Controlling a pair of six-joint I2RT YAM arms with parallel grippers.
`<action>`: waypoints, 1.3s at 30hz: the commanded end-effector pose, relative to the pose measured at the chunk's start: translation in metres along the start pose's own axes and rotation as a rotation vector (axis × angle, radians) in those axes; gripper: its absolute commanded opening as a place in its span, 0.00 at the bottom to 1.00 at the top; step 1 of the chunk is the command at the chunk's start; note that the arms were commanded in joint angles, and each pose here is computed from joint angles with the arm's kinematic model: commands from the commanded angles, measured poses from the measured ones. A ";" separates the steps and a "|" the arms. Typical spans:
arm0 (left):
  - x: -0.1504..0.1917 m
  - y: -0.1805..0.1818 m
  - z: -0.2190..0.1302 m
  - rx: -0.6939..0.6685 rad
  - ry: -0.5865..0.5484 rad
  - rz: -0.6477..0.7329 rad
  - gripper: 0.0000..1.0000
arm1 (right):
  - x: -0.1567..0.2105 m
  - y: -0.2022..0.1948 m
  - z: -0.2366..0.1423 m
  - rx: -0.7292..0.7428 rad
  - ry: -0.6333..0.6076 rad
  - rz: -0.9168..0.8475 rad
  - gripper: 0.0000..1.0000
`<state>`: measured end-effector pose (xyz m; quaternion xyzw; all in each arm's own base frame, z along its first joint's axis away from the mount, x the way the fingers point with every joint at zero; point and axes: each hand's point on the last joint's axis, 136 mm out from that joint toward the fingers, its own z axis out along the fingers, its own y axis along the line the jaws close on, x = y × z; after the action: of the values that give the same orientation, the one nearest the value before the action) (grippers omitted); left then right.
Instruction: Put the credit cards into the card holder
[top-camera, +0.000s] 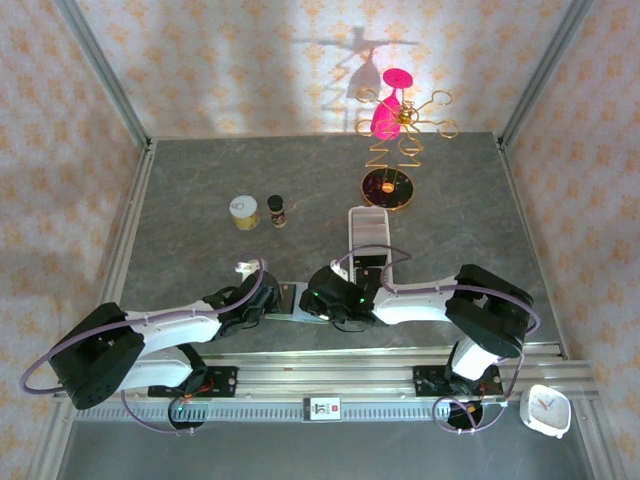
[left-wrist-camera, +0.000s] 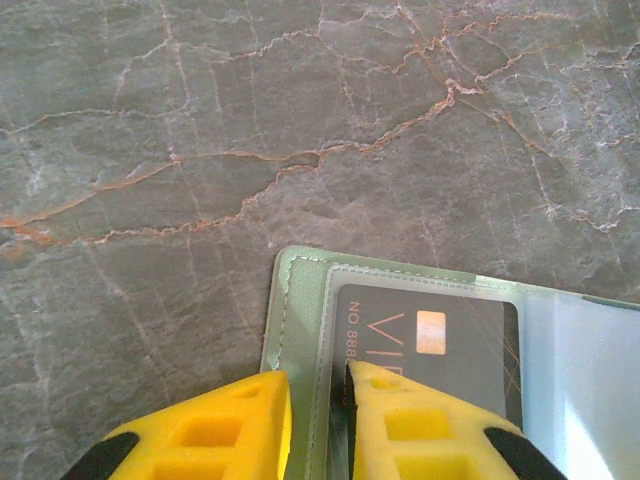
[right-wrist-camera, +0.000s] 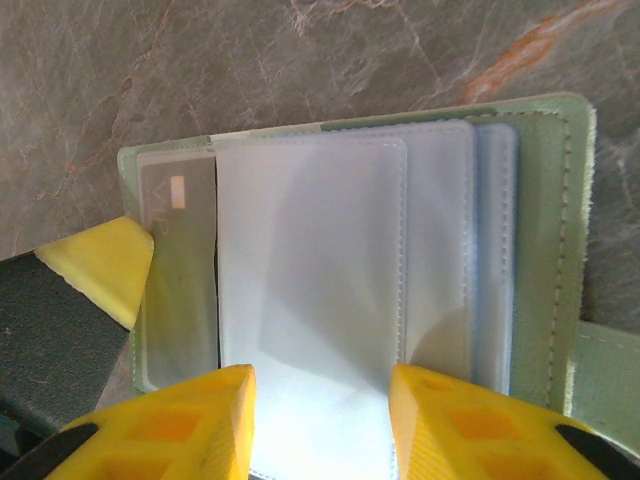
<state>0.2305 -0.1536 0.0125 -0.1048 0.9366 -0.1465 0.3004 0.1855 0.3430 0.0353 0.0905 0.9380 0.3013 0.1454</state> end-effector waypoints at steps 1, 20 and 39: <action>0.050 0.046 0.002 -0.147 0.179 0.062 0.21 | 0.007 -0.011 0.008 0.041 0.019 -0.011 0.40; 0.043 0.034 -0.008 -0.056 0.129 -0.038 0.26 | -0.003 0.054 0.010 -0.141 -0.002 -0.014 0.40; -0.002 0.068 -0.041 -0.175 -0.131 -0.235 0.52 | 0.002 0.080 0.021 -0.254 0.038 0.008 0.39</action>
<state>0.2081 -0.1102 0.0281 -0.2092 0.9121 -0.1434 0.3220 0.1961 0.4039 0.0572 0.0729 0.9040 0.3978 0.1386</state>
